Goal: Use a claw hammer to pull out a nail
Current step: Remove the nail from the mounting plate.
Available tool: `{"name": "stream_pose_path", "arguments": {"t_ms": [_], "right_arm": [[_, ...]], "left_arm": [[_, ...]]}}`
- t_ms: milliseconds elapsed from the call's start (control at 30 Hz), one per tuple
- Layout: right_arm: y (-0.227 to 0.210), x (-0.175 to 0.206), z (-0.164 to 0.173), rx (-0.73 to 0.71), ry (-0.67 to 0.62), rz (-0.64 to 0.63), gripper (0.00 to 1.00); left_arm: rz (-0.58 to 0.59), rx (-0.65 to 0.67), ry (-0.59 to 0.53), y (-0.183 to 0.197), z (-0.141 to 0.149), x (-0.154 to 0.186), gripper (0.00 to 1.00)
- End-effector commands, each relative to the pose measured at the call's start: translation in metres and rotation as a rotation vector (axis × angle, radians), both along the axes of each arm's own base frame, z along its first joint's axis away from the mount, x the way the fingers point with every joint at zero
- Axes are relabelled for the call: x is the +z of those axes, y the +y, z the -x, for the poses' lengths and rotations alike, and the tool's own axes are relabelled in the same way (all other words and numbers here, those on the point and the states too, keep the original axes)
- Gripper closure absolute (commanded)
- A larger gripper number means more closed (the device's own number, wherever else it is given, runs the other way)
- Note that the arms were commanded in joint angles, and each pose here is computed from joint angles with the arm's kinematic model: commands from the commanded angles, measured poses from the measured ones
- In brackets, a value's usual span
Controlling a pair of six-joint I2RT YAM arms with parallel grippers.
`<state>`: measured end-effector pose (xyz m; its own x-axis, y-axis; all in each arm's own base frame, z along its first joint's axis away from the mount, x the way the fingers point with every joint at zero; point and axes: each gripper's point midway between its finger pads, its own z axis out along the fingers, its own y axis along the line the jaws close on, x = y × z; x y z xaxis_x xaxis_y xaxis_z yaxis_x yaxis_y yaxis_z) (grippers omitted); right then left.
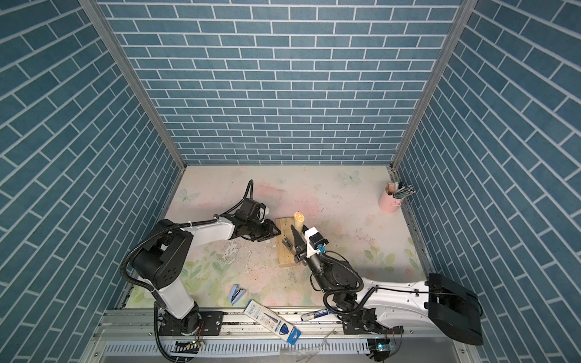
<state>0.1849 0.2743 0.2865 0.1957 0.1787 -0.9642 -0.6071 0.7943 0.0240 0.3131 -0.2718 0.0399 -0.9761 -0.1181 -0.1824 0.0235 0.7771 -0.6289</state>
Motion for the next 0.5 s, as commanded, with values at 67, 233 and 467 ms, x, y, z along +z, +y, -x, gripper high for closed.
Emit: {"name": "stream_pose_path", "arguments": {"t_ms": [67,233,467], "right_arm": [[0.0079,-0.0594,0.0053,0.040,0.126,0.096,1.00],[0.0055,-0.0579,0.0065,0.040,0.107,0.083,1.00],[0.0055,-0.0552,0.0094,0.049,0.081,0.067,1.00]], "left_arm": [[-0.172,0.007,0.233,0.0292,0.0568,-0.0670,0.57],[-0.158,0.016,0.244,0.0287,0.0594,-0.0695,0.57],[-0.159,0.024,0.249,0.0301,0.0613,-0.0708,0.57]]}}
